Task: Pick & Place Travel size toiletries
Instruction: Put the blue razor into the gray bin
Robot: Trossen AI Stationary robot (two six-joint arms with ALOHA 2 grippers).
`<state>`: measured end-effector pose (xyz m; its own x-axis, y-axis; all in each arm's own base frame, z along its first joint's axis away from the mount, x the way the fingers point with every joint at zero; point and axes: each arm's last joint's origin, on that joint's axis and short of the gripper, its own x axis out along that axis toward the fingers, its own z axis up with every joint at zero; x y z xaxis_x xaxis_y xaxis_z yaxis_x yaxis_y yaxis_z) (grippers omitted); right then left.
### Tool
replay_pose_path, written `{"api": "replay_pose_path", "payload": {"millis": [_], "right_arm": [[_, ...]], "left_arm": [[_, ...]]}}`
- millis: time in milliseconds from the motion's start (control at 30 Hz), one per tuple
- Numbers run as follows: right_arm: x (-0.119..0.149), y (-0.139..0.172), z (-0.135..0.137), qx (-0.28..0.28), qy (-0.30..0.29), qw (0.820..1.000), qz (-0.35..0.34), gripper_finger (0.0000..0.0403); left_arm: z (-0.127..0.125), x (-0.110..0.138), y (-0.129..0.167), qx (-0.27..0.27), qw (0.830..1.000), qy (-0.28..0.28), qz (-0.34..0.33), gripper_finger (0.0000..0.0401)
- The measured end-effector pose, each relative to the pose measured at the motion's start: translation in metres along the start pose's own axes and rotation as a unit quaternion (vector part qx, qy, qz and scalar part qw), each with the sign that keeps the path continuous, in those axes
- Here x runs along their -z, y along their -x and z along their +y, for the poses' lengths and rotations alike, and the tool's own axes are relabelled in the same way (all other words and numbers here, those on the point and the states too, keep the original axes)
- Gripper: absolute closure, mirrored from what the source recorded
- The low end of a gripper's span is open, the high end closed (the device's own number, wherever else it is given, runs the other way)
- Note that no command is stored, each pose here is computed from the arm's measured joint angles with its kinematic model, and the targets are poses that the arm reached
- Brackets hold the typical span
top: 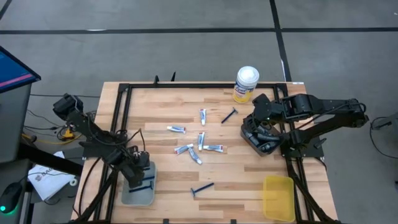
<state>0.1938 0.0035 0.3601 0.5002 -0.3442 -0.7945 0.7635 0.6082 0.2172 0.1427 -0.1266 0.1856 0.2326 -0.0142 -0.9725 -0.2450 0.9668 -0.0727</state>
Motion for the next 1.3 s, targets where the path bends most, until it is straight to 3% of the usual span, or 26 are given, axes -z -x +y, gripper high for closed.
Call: {"api": "replay_pose_path", "payload": {"millis": [133,433,833,967,1100,1200,1300], "right_arm": [[0.000,0.000,0.000,0.000,-0.003,1.000,0.000,0.0149],[0.000,0.000,0.000,0.000,-0.003,1.000,0.000,0.0149],[-0.001,0.000,0.002,-0.010,0.002,1.000,-0.007,0.0149],[-0.009,-0.005,0.011,-0.039,0.058,0.997,-0.028,0.0149],[-0.028,-0.025,0.023,-0.086,0.116,0.989,-0.031,0.0149],[-0.044,-0.054,0.026,-0.064,0.179,0.982,-0.003,0.0149],[-0.057,-0.088,0.025,-0.030,0.268,0.962,0.048,0.0149]], "left_arm": [[-0.002,-0.009,-0.003,0.029,0.999,-0.006,-0.025,0.0386],[0.004,-0.017,-0.004,0.022,0.999,-0.027,-0.028,0.0374],[0.003,-0.017,-0.004,0.032,0.999,-0.028,-0.024,0.0259],[0.002,-0.017,-0.003,0.046,0.999,-0.011,-0.019,0.0217],[0.001,-0.019,0.007,0.069,0.997,-0.007,-0.034,0.0200],[0.002,-0.020,0.018,0.091,0.995,0.003,-0.051,0.0198],[0.006,-0.019,0.028,0.112,0.991,0.021,-0.066,0.0198]]}}
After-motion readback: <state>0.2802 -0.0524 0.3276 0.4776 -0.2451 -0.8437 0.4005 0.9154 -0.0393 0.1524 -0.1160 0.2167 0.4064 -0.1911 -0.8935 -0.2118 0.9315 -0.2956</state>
